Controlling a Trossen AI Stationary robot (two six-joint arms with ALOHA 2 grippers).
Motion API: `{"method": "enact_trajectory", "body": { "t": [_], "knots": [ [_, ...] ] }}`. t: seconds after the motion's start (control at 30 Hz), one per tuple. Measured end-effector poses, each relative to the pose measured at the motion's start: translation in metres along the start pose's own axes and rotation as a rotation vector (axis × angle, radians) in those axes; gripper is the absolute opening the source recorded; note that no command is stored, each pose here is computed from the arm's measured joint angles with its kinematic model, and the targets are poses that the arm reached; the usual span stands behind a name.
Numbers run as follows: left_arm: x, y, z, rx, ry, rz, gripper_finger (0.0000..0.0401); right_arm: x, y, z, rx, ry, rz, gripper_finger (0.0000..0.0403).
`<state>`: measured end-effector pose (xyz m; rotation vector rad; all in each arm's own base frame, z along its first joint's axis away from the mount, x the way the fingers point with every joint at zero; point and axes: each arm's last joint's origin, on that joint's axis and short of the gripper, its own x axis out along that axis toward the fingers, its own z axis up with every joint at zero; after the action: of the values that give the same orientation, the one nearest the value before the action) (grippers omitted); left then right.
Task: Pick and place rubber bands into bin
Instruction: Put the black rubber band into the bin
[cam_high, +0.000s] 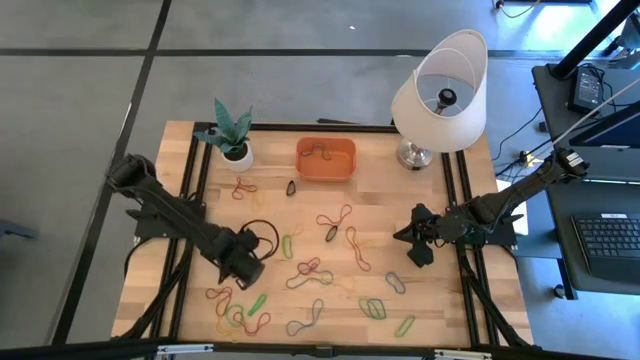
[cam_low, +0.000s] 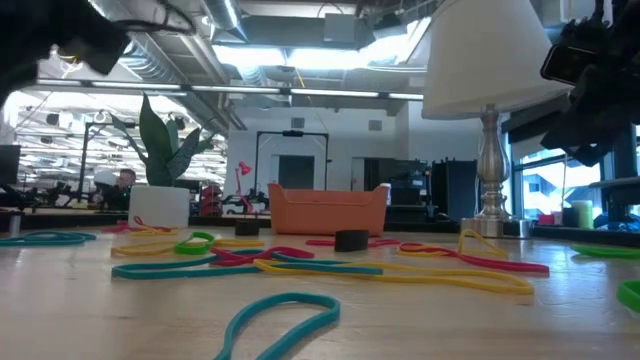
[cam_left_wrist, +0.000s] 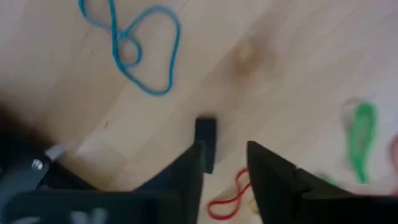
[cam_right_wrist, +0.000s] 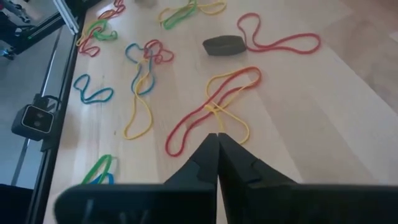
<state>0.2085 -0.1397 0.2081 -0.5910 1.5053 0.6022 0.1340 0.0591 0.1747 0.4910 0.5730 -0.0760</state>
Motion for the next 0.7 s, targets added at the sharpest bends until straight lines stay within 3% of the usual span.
{"method": "enact_trajectory", "body": {
  "t": [0.13, 0.23, 0.7],
  "knots": [
    [0.014, -0.005, -0.001, 0.010, -0.002, 0.075, 0.0181, 0.000, 0.000, 0.000, -0.002, -0.001, 0.000, 0.0007],
    [0.023, -0.010, -0.001, -0.004, 0.034, 0.094, 0.0201, 0.000, 0.000, 0.000, 0.001, -0.001, 0.001, 0.0007],
    [0.030, -0.008, -0.005, 0.085, 0.101, 0.129, 0.0199, 0.000, 0.000, 0.000, 0.003, -0.002, 0.001, 0.0007]
  ]
}}
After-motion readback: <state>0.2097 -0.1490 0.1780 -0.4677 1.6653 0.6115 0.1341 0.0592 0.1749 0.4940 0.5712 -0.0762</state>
